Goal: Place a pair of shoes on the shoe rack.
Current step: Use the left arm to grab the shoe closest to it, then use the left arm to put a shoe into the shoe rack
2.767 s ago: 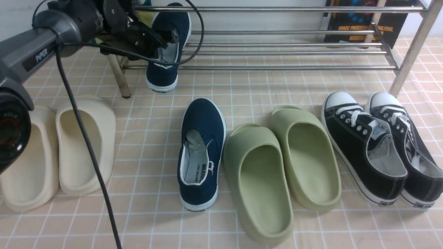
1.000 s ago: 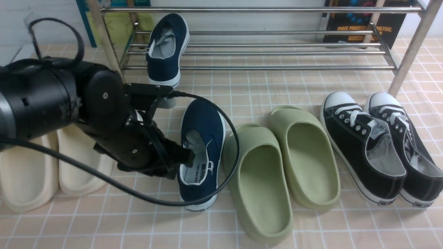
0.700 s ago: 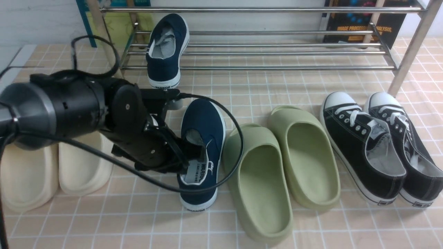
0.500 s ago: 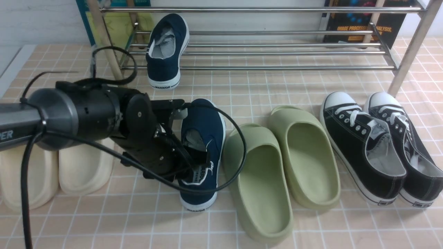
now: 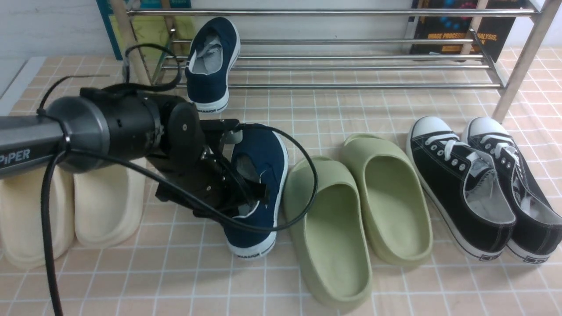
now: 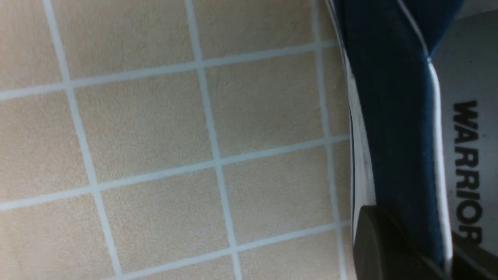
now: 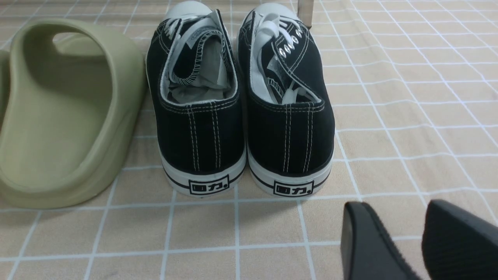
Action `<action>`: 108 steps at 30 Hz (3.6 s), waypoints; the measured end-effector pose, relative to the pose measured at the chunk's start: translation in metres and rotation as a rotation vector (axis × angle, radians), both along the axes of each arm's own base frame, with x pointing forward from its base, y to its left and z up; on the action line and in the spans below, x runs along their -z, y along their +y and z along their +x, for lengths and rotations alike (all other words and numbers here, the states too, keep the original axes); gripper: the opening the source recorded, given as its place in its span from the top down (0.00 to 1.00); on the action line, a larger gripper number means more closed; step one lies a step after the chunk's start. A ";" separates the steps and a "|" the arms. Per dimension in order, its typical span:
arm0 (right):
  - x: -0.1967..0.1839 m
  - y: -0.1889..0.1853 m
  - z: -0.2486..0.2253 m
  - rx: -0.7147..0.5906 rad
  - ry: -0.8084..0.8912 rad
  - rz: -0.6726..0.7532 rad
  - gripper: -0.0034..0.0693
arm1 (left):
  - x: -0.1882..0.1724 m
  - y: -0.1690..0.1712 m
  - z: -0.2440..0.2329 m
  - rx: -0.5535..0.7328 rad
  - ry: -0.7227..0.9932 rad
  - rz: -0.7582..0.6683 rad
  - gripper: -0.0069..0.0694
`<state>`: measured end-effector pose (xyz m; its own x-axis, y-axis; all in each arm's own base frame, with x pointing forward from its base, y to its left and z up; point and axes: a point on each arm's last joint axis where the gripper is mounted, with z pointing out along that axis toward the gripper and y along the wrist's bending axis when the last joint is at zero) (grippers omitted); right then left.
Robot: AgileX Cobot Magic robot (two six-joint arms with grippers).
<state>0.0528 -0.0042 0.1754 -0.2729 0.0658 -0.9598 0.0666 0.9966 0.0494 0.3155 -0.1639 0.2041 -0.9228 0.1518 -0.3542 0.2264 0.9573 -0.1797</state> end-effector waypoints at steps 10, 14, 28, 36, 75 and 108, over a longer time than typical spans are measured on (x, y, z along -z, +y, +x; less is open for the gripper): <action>0.000 0.000 0.000 0.000 0.000 0.000 0.63 | -0.084 -0.011 0.038 0.004 -0.245 -0.087 0.88; 0.000 0.000 0.000 0.000 0.000 0.000 0.63 | -0.077 -0.022 0.061 0.004 -0.255 -0.087 0.88; 0.000 0.000 0.000 0.000 0.000 0.000 0.63 | -0.063 -0.002 0.142 -0.195 -0.332 -0.151 0.87; 0.000 0.000 0.000 0.000 0.000 0.000 0.63 | -0.054 0.015 0.171 -0.288 -0.431 -0.216 0.80; 0.000 0.000 0.000 0.000 0.000 -0.001 0.63 | -0.039 -0.002 0.147 0.009 -0.213 0.000 0.91; 0.000 0.000 0.000 0.000 0.000 -0.001 0.63 | -0.059 0.023 0.163 -0.125 -0.241 0.275 0.89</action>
<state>0.0528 -0.0042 0.1754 -0.2729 0.0650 -0.9598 0.0667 0.9966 0.0486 0.4784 -0.1411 0.2631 -0.8352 0.1628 -0.5253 0.1092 0.9853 0.1317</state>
